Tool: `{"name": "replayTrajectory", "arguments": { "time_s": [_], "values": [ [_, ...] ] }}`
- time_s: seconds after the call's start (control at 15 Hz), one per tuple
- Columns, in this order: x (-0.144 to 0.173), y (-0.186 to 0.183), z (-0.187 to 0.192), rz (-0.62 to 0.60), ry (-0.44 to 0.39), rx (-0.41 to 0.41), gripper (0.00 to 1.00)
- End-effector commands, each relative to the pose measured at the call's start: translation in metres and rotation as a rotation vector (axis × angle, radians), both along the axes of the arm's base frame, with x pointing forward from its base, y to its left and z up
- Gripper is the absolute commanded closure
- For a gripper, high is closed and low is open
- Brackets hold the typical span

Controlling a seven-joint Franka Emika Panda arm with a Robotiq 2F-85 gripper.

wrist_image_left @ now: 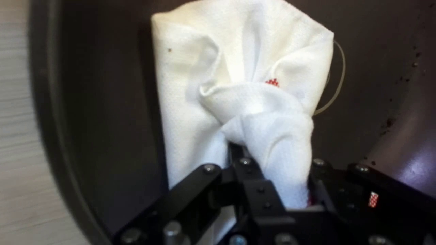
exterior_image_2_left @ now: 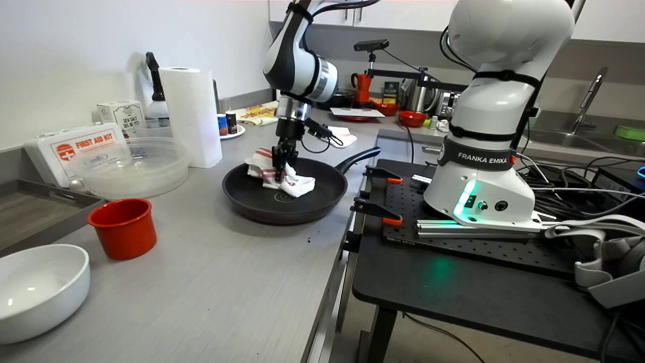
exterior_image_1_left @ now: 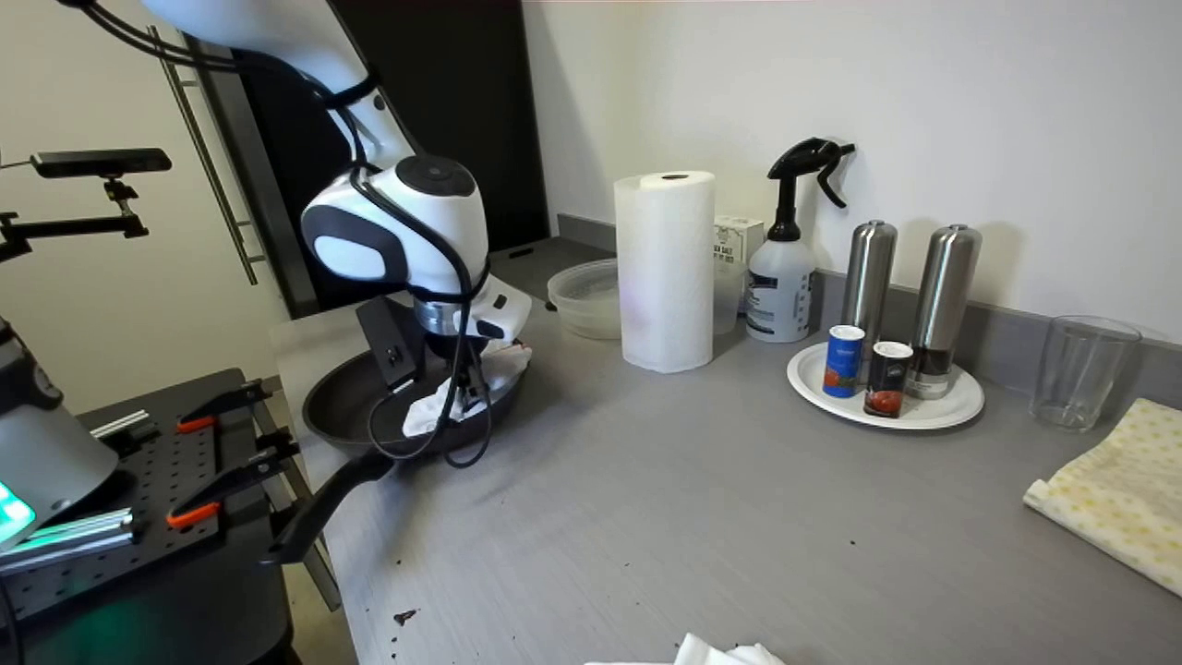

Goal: Wipe the pan using the towel

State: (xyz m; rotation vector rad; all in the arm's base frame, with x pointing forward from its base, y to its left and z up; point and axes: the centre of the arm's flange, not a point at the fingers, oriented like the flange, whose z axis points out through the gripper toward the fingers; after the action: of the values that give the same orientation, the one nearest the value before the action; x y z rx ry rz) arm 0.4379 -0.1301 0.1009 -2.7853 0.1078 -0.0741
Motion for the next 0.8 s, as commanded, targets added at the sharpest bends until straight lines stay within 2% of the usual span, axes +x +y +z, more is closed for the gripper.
{"name": "replayTrajectory", "arguments": {
  "time_s": [0.0, 0.4, 0.73],
  "values": [
    [-0.010, 0.062, -0.017, 0.110, 0.029, -0.067, 0.94],
    [-0.023, 0.132, -0.019, 0.294, 0.019, -0.140, 0.94],
    [-0.041, 0.165, -0.027, 0.407, 0.000, -0.188, 0.94]
  ]
}}
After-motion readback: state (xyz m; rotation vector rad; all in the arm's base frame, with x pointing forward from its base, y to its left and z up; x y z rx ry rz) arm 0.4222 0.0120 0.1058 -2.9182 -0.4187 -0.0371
